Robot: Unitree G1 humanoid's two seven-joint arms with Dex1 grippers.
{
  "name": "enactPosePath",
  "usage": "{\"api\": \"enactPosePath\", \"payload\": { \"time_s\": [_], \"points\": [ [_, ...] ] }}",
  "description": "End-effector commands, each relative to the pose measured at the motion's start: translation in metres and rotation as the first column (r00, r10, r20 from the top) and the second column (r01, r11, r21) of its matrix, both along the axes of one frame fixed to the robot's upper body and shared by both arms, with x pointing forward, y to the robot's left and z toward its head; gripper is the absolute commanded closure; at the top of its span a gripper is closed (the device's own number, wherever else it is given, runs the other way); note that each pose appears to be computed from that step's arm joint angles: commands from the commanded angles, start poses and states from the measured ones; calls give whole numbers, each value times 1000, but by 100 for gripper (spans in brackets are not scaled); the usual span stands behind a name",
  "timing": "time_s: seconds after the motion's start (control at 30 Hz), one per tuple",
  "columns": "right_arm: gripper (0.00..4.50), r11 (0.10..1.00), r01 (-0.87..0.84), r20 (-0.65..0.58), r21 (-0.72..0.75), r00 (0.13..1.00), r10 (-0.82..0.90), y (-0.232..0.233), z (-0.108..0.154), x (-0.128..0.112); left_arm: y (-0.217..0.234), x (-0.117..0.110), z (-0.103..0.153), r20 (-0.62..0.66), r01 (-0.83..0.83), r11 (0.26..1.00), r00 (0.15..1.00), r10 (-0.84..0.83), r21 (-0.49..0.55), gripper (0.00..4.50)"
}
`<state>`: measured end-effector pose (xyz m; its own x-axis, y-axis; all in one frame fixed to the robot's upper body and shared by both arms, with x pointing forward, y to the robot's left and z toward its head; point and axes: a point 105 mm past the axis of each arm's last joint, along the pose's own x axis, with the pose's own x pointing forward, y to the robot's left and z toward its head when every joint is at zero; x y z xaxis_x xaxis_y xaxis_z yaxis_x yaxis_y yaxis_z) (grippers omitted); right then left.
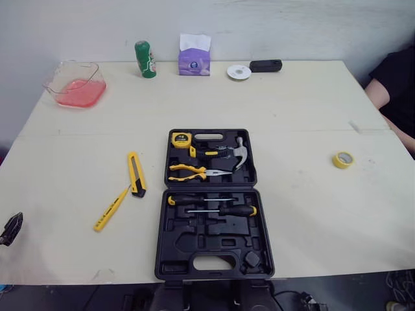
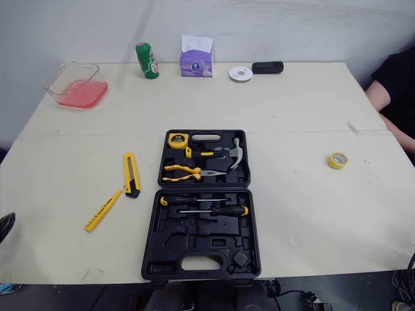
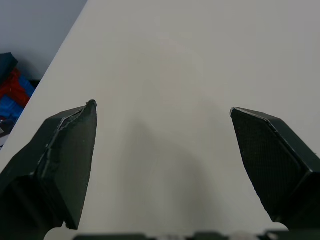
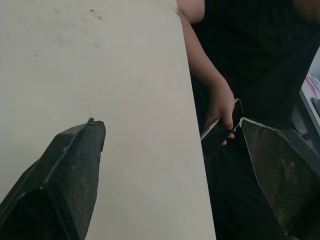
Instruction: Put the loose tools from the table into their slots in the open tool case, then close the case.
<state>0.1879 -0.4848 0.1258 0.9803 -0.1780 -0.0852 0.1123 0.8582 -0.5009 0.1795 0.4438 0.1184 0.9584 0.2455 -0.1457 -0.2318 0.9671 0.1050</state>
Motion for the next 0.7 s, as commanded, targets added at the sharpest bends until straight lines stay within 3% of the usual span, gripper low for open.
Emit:
{"api": "enactPosePath", "payload": {
  "time_s": [0.03,0.2,0.3,0.47,0.6,0.7],
  "points": [
    [3,999,-46,20,-16,999,47,5,11,10,-3,2,17,49,10,999,999,-12,37,0],
    [3,919,-357,128,166,932,338,60,19,49,-47,23,41,62,213,970,973,-221,117,0],
    [3,859,-479,223,178,870,439,88,35,59,-69,28,46,79,304,948,947,-312,95,0],
    [3,751,-639,239,169,765,598,142,46,73,-97,30,37,18,444,895,895,-445,42,0],
    [3,541,-831,270,126,554,788,209,68,82,-121,26,16,-94,558,823,818,-567,-105,0],
    [3,392,-917,273,76,398,876,252,80,81,-132,29,14,-106,586,799,793,-599,-132,0]
  ]
}}
